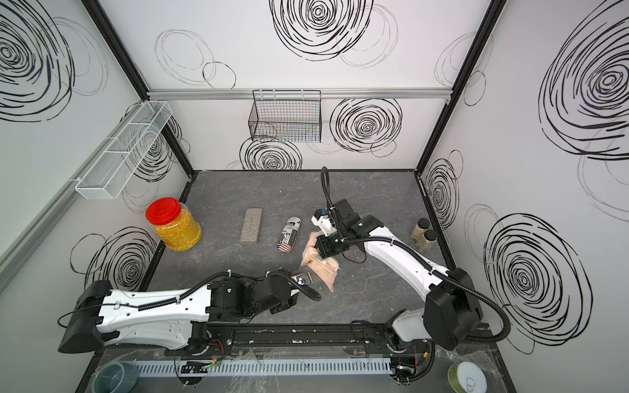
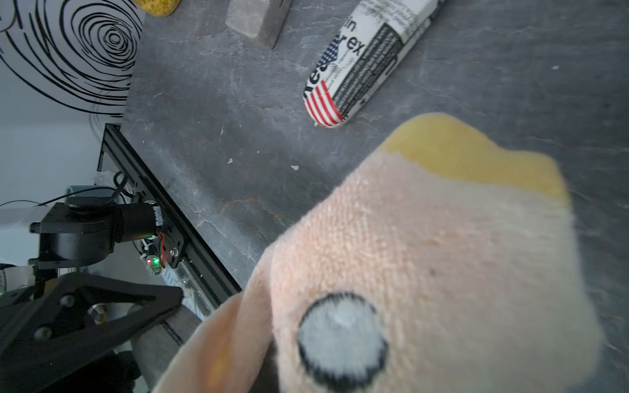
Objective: Wipe the eyeglass case
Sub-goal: Wipe the dirt from the eyeglass case.
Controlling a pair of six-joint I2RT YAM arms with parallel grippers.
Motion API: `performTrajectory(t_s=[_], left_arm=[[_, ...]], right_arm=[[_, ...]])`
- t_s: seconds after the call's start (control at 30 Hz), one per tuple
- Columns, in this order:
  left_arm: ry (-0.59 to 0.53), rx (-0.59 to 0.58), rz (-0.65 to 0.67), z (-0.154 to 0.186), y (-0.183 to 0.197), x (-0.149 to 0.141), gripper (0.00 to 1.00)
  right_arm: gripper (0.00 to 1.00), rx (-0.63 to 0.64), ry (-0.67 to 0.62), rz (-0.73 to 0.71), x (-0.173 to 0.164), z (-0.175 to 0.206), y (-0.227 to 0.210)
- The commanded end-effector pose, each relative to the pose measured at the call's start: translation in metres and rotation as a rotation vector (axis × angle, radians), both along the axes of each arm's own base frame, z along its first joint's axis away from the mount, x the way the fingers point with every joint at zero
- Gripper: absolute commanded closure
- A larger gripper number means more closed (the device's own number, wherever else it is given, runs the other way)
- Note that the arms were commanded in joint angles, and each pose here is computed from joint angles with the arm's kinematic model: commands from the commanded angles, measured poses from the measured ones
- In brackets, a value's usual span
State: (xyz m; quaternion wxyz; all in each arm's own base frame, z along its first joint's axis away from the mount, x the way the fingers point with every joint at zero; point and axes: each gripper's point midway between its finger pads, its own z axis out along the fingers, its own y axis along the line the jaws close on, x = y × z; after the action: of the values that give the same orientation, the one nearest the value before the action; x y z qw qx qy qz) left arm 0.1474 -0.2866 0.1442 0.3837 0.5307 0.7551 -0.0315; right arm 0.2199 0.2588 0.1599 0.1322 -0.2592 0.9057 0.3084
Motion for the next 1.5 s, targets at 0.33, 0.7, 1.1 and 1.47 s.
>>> performTrajectory(t_s=[0.33,0.7,1.1,1.47], left_arm=[[-0.041,-0.103,0.034,0.028,-0.011,0.011,0.40],[-0.040,-0.098,0.034,0.026,-0.012,0.011,0.40],[-0.047,-0.083,0.046,0.023,-0.009,0.013,0.40],[-0.024,-0.077,0.059,0.017,-0.010,0.017,0.40]], right_arm=[[1.00,0.077,0.021,0.218,-0.032,0.013,0.070],[1.00,0.075,-0.005,0.072,-0.019,0.012,0.003],[1.00,0.125,0.039,0.238,-0.031,0.012,0.085],[1.00,0.074,0.001,-0.019,-0.014,0.005,-0.019]])
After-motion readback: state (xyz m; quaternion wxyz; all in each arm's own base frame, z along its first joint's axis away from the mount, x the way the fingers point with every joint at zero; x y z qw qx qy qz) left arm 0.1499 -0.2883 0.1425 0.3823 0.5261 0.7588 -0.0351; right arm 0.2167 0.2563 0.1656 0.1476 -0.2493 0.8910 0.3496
